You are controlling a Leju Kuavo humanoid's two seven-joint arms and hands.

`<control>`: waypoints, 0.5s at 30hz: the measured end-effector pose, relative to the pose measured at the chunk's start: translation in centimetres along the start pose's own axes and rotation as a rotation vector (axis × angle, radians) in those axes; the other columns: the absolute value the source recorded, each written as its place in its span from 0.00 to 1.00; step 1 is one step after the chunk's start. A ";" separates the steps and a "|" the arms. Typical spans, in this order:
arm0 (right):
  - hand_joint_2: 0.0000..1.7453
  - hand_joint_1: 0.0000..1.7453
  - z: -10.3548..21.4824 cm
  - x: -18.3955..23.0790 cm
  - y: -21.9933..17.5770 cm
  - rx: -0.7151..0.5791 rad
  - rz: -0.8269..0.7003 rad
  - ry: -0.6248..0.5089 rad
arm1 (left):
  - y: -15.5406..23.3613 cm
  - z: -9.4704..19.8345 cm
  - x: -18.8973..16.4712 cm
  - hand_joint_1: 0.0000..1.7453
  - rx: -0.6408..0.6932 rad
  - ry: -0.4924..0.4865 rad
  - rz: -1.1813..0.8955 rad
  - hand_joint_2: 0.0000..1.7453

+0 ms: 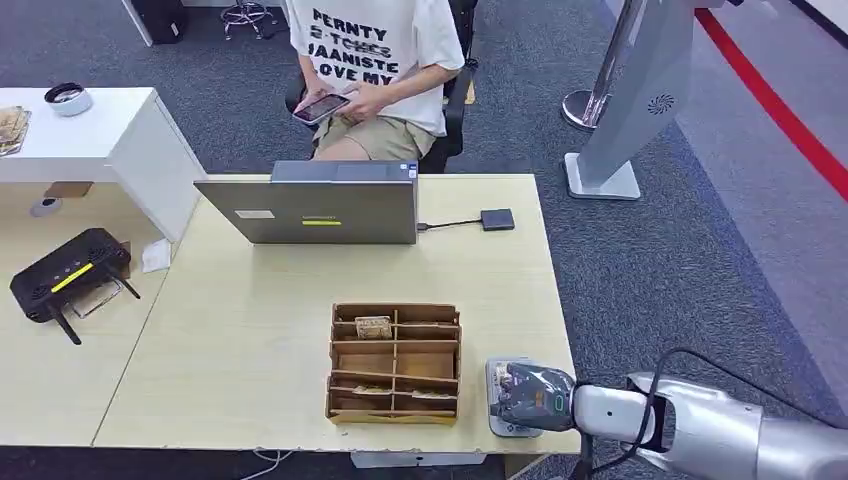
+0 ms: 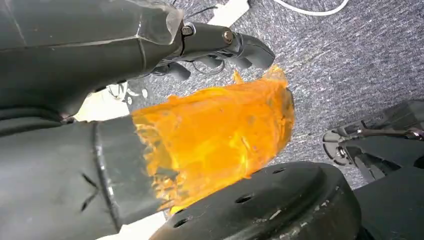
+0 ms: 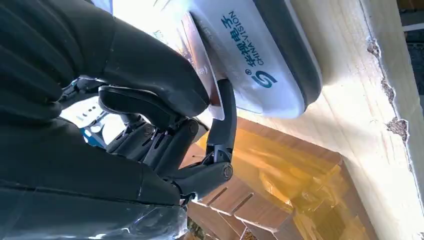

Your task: Pass the card to the sensor for recognition and then transmit it.

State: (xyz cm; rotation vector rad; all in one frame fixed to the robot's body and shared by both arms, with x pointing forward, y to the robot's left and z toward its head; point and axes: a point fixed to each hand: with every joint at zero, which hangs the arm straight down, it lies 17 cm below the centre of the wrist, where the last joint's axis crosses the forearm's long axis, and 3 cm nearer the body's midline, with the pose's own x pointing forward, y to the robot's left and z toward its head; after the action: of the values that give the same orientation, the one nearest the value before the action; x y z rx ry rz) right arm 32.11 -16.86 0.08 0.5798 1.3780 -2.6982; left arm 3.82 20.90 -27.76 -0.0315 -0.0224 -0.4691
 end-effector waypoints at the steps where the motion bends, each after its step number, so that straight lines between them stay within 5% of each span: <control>1: 1.00 1.00 0.0 0.0 0.0 0.000 0.000 0.000 | 0.0 0.0 0.0 0.00 0.000 0.000 0.001 0.00; 15: 1.00 1.00 -0.2 0.0 -0.1 -0.002 0.001 -0.001 | 0.1 0.0 0.0 0.00 0.003 0.000 0.001 0.00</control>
State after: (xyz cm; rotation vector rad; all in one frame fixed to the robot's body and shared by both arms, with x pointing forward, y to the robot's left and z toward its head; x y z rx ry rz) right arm 32.12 -16.69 0.05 0.5789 1.3794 -2.6962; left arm 3.85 20.96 -27.77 -0.0283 -0.0231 -0.4678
